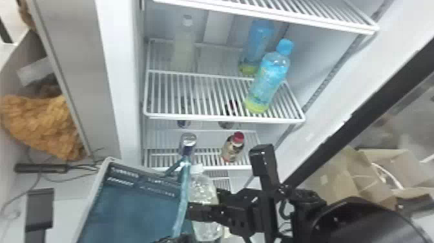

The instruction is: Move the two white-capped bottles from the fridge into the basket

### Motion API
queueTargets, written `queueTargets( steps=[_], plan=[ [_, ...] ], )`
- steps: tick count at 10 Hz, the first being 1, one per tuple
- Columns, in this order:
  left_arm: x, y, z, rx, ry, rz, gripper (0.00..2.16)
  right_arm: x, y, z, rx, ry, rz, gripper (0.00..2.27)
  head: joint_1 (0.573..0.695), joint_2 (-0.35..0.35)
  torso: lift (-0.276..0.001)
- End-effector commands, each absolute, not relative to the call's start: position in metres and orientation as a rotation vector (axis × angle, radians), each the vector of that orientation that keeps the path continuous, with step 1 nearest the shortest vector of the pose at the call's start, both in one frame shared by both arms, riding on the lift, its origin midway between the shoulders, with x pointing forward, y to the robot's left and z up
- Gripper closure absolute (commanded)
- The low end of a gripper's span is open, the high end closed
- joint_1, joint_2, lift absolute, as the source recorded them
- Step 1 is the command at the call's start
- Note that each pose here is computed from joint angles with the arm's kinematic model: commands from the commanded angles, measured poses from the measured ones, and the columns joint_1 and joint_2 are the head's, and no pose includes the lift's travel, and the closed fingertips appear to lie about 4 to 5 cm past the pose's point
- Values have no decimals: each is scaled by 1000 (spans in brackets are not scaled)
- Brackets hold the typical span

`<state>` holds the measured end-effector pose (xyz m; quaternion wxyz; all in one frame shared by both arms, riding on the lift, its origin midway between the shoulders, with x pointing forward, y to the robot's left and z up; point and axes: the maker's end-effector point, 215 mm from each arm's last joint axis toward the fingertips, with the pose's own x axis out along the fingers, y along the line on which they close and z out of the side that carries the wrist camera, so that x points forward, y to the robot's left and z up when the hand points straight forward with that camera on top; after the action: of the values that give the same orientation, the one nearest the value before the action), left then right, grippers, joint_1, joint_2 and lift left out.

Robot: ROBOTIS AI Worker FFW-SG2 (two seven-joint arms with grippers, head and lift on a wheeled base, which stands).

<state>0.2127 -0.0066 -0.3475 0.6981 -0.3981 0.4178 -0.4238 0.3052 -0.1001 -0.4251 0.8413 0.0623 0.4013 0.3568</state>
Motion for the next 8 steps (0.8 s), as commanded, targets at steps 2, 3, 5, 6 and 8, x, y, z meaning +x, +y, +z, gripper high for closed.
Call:
queueTargets(
  steps=[2,3,5,6,8],
  plan=[
    [213,-7,-347,-888,931,-945,1194,308,-101,-425,127,844,753,265,695,-249,0],
    [214,-7,-347,-890,928,-944,1194,310,-101,-424,125,833,753,98,695,-249,0],
    [213,-6,-347,-888,929,-944,1194,311,-101,-420,124,815,754,105,695,-249,0],
    [213,-7,-347,-890,928,-945,1194,317,-102,-411,113,769,751,105,695,-248,0],
    [213,-7,-346,-895,926,-946,1194,332,-117,-376,52,634,684,110,695,-248,0]
  ],
)
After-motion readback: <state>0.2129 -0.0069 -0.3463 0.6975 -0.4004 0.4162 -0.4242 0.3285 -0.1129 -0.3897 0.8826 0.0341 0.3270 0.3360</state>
